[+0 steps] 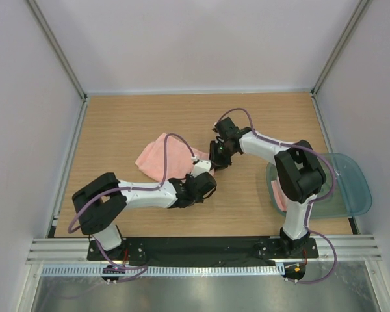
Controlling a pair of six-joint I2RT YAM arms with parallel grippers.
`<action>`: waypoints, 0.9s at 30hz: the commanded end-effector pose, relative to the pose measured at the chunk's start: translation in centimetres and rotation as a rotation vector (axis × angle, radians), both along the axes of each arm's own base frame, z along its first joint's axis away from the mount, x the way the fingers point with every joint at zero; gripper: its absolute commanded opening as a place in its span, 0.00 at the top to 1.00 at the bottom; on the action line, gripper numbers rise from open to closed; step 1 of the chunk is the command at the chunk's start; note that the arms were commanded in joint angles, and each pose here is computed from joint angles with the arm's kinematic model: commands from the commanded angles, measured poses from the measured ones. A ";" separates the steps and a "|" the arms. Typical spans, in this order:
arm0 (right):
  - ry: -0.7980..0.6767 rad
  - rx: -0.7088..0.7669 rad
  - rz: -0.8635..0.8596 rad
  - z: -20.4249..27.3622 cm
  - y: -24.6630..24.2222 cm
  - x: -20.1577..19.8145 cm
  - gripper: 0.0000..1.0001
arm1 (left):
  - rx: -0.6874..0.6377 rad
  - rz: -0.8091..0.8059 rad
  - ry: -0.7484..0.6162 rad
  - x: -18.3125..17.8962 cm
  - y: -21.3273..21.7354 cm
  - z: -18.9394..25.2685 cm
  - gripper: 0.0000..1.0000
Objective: Roll the towels
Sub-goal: Roll the towel
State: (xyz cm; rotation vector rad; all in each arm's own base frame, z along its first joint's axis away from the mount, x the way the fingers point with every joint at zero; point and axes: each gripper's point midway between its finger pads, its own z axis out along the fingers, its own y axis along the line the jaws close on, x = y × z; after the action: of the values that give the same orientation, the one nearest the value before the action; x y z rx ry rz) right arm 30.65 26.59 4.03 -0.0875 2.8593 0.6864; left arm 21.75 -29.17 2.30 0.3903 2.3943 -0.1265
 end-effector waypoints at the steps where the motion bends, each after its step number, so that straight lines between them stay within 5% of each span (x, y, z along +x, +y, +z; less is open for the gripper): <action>1: 0.032 -0.021 0.029 0.3 -0.4 -0.5 0.95 | -0.037 -0.103 0.200 -3.5 -0.3 -3.3 0.91; 9: -0.004 -0.037 -0.021 1.6 -3.5 2.3 0.49 | -0.269 -0.179 0.247 -4.3 -3.4 2.7 0.95; 22: -0.102 -0.141 -0.151 4.9 -8.5 5.8 0.39 | -0.611 -0.145 0.353 -3.9 -3.8 6.1 1.00; 27: -0.179 -0.099 -0.170 7.8 -8.3 6.1 0.38 | -0.905 -0.082 0.414 -2.5 -3.6 9.4 1.00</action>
State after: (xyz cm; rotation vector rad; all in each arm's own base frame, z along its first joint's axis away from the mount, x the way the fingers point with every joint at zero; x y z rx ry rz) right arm 35.45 18.11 6.77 0.0912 2.8363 0.4532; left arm 19.04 -30.85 6.89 0.1122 2.5362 -1.0183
